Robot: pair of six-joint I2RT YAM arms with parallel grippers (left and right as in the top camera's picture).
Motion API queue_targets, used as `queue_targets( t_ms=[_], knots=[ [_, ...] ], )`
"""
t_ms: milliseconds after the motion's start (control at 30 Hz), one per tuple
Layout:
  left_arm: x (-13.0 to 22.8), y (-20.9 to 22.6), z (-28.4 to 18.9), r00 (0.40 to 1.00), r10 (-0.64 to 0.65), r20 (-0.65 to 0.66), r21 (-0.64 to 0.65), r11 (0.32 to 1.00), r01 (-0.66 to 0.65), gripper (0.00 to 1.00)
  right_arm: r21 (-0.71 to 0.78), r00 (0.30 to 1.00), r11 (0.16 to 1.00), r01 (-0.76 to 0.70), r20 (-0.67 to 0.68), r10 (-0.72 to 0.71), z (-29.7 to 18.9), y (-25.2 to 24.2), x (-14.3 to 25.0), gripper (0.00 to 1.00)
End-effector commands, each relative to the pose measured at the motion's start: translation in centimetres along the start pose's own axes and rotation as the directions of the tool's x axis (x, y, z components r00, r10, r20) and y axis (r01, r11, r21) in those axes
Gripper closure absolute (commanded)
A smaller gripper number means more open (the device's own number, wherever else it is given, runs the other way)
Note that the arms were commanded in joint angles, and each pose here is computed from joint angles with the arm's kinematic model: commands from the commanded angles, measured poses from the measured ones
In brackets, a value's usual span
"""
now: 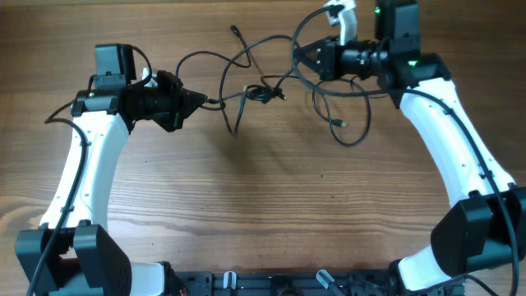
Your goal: Untangle cables
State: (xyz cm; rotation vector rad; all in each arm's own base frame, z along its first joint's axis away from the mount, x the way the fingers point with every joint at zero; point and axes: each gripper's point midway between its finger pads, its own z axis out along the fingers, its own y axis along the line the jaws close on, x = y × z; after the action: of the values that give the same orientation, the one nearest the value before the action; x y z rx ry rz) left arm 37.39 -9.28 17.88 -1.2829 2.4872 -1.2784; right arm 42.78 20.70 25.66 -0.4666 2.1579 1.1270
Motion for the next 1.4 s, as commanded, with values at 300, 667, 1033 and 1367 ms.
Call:
queue_targets(
  t_ms=[300,667,1033,1367],
  knots=[
    [-0.6,0.4,-0.4,0.998,0.049,0.045,-0.021,0.999,-0.049,0.96,0.284,0.968,0.931,-0.231,0.162,0.191,-4.7,-6.8,-2.4,0.96],
    [-0.7,0.4,-0.4,0.998,0.05,0.048,-0.023,0.999,-0.049,0.96,0.575,0.924,0.724,-0.381,0.219,0.313,-7.3,-12.3,0.8,0.96],
    [-0.7,0.4,-0.4,0.998,0.05,0.048,-0.022,0.999,-0.049,0.96,0.784,0.903,0.46,-0.416,0.297,0.31,-11.2,-16.4,3.0,0.96],
    [-0.7,0.4,-0.4,0.998,0.05,0.048,-0.022,0.999,-0.049,0.96,0.839,0.896,0.356,-0.411,0.299,0.329,-11.7,-18.4,4.9,0.96]
  ],
)
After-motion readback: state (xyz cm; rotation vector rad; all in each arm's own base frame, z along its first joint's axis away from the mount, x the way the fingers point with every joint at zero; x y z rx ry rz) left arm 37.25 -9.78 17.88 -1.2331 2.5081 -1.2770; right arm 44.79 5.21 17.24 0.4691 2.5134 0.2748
